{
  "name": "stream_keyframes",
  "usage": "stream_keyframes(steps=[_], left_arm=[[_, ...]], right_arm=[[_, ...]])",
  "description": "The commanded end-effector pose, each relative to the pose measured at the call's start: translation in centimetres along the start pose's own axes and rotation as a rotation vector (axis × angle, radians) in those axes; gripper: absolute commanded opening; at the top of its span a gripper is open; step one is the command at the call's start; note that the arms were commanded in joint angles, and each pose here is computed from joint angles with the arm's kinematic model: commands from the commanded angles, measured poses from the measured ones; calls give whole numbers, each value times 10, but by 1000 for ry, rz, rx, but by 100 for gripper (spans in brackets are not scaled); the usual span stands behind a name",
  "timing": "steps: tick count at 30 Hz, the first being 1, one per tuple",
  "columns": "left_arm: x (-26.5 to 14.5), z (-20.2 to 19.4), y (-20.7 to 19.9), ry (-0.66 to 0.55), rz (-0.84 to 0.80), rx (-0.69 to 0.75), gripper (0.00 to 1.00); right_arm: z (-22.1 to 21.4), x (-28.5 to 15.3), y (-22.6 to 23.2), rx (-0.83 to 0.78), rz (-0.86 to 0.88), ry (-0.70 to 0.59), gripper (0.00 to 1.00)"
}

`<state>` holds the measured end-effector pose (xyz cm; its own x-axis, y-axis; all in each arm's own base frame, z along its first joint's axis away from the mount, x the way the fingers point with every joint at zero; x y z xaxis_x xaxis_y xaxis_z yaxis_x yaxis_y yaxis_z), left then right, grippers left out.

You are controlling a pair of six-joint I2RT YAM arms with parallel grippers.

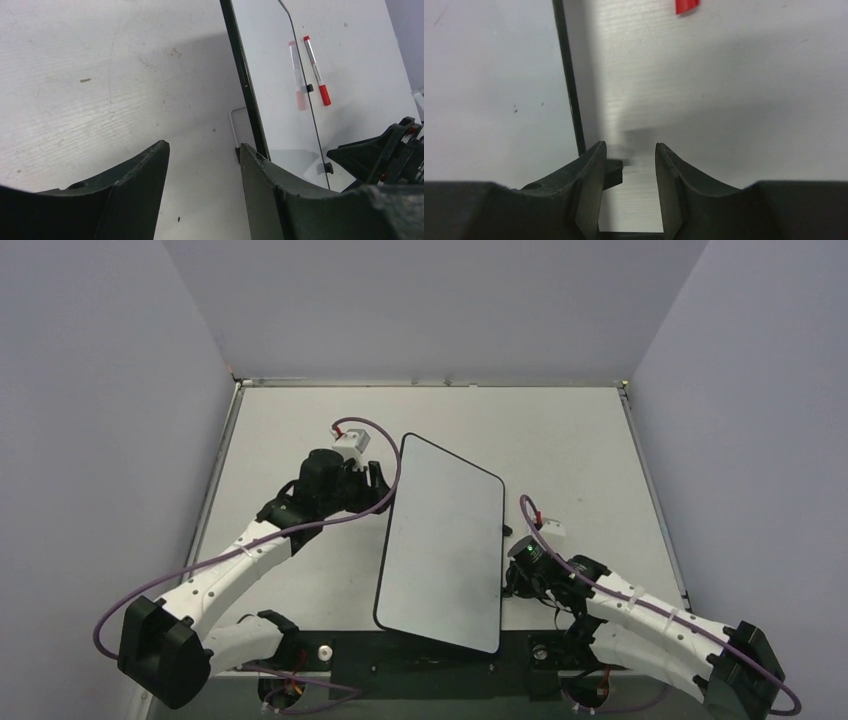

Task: Write a sentence on the whiteboard
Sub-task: Move the whiteboard to the center of the board.

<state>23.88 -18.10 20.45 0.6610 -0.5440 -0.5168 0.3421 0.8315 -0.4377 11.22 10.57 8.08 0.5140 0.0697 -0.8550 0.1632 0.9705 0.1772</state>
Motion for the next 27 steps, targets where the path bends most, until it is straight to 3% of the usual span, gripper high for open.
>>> stream_keyframes(steps=[1,12,27], left_arm=[[-9,33,-18,-98,-34,41,52],[-20,35,5,-101,166,48,54],[-61,60,14,-161,303,99,55]], right_arm=[[-15,2,5,10,6,19,37],[-28,13,22,12,46,28,32],[-37,30,109,-85,175,41,29]])
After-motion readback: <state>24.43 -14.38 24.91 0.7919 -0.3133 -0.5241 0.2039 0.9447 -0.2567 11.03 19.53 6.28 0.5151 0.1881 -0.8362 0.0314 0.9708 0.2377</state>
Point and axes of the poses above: each gripper's point midway between its finger pads, its own x axis out along the fingers, its own y axis along the line the jaws close on, z = x × y, the point moved 6 cm from there along -x, back along the fingers, and after that the axes turned 1 degree about -x, right-handed, at the moved point
